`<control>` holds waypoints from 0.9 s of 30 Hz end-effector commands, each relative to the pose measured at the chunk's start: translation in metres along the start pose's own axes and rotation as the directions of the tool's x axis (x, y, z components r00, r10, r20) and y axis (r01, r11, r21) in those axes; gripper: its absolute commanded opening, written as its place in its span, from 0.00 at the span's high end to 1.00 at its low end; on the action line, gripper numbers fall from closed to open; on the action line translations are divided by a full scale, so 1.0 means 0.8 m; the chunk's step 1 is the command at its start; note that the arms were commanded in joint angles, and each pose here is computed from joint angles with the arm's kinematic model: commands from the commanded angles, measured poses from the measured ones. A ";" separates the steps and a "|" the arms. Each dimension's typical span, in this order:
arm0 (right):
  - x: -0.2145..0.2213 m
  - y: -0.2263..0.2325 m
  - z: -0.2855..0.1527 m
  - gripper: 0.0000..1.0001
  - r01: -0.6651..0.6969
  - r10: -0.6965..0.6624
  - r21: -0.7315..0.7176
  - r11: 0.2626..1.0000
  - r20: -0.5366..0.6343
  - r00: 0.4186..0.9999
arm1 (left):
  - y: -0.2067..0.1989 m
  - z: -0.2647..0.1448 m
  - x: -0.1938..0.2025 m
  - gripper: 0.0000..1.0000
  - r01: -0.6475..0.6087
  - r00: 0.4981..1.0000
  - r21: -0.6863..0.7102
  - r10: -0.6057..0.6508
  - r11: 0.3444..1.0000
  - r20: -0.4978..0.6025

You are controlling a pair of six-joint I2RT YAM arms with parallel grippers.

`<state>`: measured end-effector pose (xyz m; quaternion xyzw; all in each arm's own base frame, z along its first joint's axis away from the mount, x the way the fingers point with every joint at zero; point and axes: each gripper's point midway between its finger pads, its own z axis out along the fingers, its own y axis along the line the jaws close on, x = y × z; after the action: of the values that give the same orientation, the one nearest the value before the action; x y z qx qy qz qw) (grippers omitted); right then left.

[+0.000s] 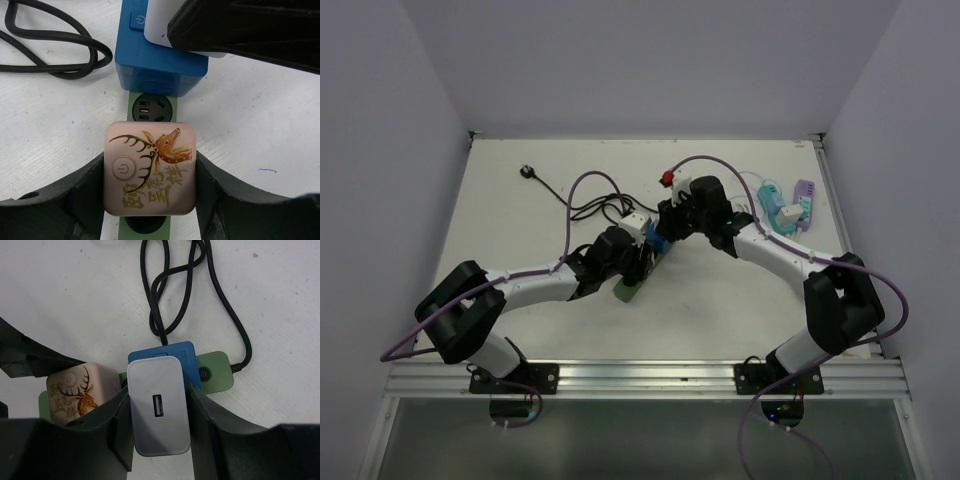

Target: Pull the plug off the socket

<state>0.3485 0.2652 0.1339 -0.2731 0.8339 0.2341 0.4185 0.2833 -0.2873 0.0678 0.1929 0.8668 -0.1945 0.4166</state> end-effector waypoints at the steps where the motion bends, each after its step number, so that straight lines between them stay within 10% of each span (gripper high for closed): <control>1: -0.200 0.070 -0.076 1.00 0.112 -0.026 -0.170 0.979 0.439 0.898 | 0.036 -0.003 0.087 1.00 0.016 0.972 -0.114 -0.042 0.993 -0.229; 13: -0.182 0.085 -0.068 1.00 0.298 -0.249 -0.081 0.951 0.371 0.895 | 0.035 -0.005 0.091 1.00 0.013 0.965 -0.112 -0.042 0.994 -0.260; 27: -0.114 0.092 -0.054 1.00 0.075 -0.030 -0.146 0.986 0.284 0.958 | 0.052 -0.032 0.088 1.00 -0.023 0.963 -0.144 -0.017 0.989 -0.268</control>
<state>0.3359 0.2744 0.1378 -0.3199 0.8271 0.2029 0.4153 0.2744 -0.2810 0.0707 0.1909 0.8804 -0.1904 0.3901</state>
